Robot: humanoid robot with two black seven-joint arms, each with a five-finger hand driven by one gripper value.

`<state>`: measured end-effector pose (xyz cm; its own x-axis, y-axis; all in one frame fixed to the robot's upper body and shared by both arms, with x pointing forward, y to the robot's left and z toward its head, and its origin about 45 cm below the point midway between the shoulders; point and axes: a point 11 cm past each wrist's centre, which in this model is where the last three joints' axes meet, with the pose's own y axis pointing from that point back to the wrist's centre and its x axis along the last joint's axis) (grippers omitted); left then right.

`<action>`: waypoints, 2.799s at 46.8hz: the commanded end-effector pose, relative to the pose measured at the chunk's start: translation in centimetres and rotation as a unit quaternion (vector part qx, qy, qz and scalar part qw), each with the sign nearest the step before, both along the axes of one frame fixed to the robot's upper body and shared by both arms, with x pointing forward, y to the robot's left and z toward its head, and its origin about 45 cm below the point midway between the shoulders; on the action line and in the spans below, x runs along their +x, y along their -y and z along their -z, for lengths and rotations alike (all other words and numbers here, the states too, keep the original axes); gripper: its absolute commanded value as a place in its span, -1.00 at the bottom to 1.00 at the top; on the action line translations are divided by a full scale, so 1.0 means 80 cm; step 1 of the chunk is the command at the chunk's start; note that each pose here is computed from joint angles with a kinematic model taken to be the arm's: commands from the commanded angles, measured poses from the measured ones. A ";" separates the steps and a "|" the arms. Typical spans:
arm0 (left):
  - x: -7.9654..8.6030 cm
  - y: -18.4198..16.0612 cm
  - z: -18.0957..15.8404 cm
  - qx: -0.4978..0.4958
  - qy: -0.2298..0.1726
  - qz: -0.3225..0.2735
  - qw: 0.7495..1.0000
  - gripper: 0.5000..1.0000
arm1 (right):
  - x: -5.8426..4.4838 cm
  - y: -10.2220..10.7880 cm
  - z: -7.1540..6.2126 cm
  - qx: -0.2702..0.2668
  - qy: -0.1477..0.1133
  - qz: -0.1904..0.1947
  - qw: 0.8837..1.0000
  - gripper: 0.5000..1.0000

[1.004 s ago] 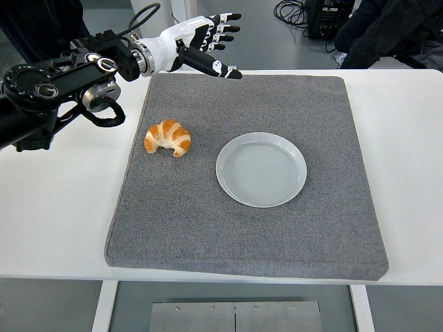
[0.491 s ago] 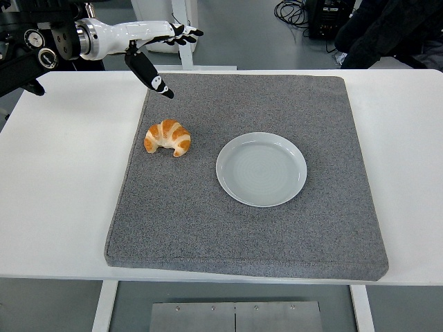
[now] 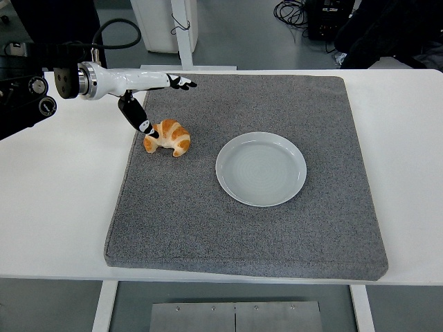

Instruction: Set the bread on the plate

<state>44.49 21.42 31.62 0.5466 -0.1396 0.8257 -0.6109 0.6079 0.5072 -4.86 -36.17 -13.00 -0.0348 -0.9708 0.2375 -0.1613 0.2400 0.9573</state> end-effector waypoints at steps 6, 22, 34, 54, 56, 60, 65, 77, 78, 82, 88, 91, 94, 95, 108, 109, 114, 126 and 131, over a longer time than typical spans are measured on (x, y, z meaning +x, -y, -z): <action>-0.009 -0.008 0.042 0.022 0.015 0.032 0.999 0.99 | 0.000 0.000 0.000 0.000 0.000 0.000 1.000 1.00; 0.018 -0.035 0.075 0.048 0.046 -0.068 0.995 0.98 | 0.000 0.000 0.000 0.000 0.000 0.000 1.000 1.00; 0.025 -0.017 0.073 0.016 0.041 -0.075 0.996 0.98 | 0.000 0.000 0.000 0.000 0.000 0.000 1.000 1.00; 0.039 0.008 0.085 0.000 0.064 -0.065 0.996 0.98 | 0.000 0.000 0.000 0.000 0.000 0.000 1.000 1.00; 0.038 0.010 0.088 0.001 0.062 -0.063 0.996 0.97 | 0.000 0.000 0.000 0.000 0.000 0.000 1.000 1.00; 0.036 0.009 0.093 0.000 0.062 -0.064 0.996 0.97 | 0.000 0.000 0.000 0.000 0.000 0.000 1.000 1.00; 0.034 0.010 0.096 0.000 0.060 -0.064 0.996 0.97 | 0.000 0.000 0.000 0.000 0.000 0.000 1.000 1.00; 0.041 0.018 0.112 0.011 0.086 -0.060 0.994 0.96 | 0.000 0.000 0.000 0.000 0.000 0.000 1.000 1.00; 0.041 0.019 0.112 0.011 0.087 -0.060 0.994 0.96 | 0.000 0.000 0.000 0.000 0.000 0.000 1.000 1.00; 0.042 0.018 0.112 0.010 0.088 -0.060 0.994 0.94 | 0.000 0.000 0.000 0.000 0.000 0.000 1.000 1.00; 0.043 0.018 0.114 0.007 0.096 -0.061 0.994 0.58 | 0.000 0.000 0.000 0.000 0.000 0.000 1.000 1.00; 0.043 0.018 0.115 0.009 0.096 -0.061 0.993 -0.17 | 0.000 0.000 0.000 0.000 0.000 0.000 1.000 1.00; 0.043 0.020 0.116 0.009 0.094 -0.063 0.994 -1.00 | 0.000 0.000 0.000 0.000 0.000 0.000 1.000 1.00; 0.043 0.020 0.116 0.009 0.093 -0.063 0.994 -1.00 | 0.000 0.000 0.000 0.000 0.000 0.000 1.000 1.00; 0.044 0.023 0.109 -0.003 0.082 -0.054 0.995 -1.00 | -0.001 0.000 0.000 0.000 -0.001 0.000 1.000 1.00; 0.044 0.022 0.108 -0.003 0.082 -0.054 0.995 -1.00 | 0.000 0.000 0.000 0.000 0.000 0.000 1.000 1.00; 0.050 0.023 0.094 -0.004 0.093 -0.053 0.994 -1.00 | 0.000 0.000 0.000 0.000 0.000 0.000 1.000 1.00; 0.085 0.034 -0.021 -0.016 0.155 -0.051 0.986 -1.00 | 0.000 0.000 0.000 0.000 0.000 0.000 1.000 1.00; 0.094 0.035 -0.077 -0.016 0.183 -0.050 0.982 -1.00 | 0.000 0.000 0.000 0.000 0.000 0.000 1.000 1.00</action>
